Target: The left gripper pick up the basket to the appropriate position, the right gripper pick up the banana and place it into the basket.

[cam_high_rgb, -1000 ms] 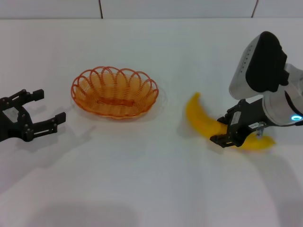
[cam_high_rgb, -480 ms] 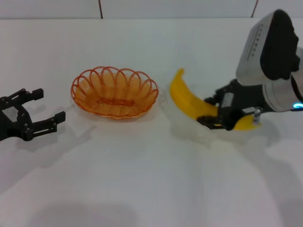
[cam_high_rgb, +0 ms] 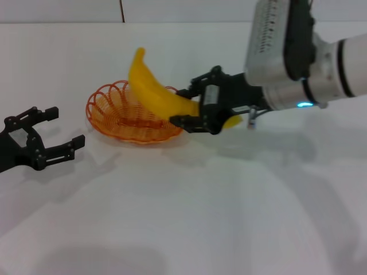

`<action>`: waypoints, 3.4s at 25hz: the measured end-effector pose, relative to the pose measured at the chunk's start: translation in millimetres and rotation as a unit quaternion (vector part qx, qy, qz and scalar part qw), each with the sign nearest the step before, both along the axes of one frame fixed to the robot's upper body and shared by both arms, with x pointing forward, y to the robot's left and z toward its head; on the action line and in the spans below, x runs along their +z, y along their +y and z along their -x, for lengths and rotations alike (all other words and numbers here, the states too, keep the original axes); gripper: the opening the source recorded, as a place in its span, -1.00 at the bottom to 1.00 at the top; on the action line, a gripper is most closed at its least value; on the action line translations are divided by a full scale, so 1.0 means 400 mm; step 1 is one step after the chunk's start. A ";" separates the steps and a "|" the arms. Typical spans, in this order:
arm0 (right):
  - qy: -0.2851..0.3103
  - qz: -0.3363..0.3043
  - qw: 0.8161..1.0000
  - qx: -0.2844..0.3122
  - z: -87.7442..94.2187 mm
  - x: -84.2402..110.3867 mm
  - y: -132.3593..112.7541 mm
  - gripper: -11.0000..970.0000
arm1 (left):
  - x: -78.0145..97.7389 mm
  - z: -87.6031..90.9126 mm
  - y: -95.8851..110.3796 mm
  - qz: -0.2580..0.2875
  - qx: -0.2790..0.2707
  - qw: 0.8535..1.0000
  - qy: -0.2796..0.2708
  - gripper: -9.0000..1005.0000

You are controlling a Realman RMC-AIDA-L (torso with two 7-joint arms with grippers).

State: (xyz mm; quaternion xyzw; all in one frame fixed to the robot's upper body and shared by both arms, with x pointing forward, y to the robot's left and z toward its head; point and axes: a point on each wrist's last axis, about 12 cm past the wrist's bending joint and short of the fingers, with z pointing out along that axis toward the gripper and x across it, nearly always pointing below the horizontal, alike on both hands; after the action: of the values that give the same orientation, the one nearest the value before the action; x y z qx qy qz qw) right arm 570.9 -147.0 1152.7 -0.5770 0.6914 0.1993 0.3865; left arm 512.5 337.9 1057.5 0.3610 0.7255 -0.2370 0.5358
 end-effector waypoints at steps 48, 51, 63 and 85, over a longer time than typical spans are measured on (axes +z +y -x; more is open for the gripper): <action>-0.111 0.041 0.993 0.007 -0.039 -0.099 0.175 0.08 | -0.008 -0.010 -0.018 -0.008 -0.004 1.000 0.003 0.81; -0.119 0.034 0.992 0.001 -0.040 -0.094 0.174 0.18 | -0.008 -0.010 -0.019 -0.008 -0.004 1.000 0.003 0.81; -0.109 -0.004 0.994 0.002 0.014 -0.053 0.112 0.72 | -0.013 -0.003 -0.014 -0.009 -0.001 1.000 0.006 0.81; 0.009 -0.118 0.992 -0.052 0.002 -0.145 -0.157 0.70 | -0.010 -0.006 -0.017 -0.007 0.000 1.000 -0.003 0.81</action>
State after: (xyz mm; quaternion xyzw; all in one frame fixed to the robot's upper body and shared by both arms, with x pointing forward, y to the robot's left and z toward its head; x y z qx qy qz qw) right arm 570.0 -209.8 1094.6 -0.4886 0.6955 0.2648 0.4555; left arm 514.7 331.0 1053.4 0.3650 0.7259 -0.2310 0.5352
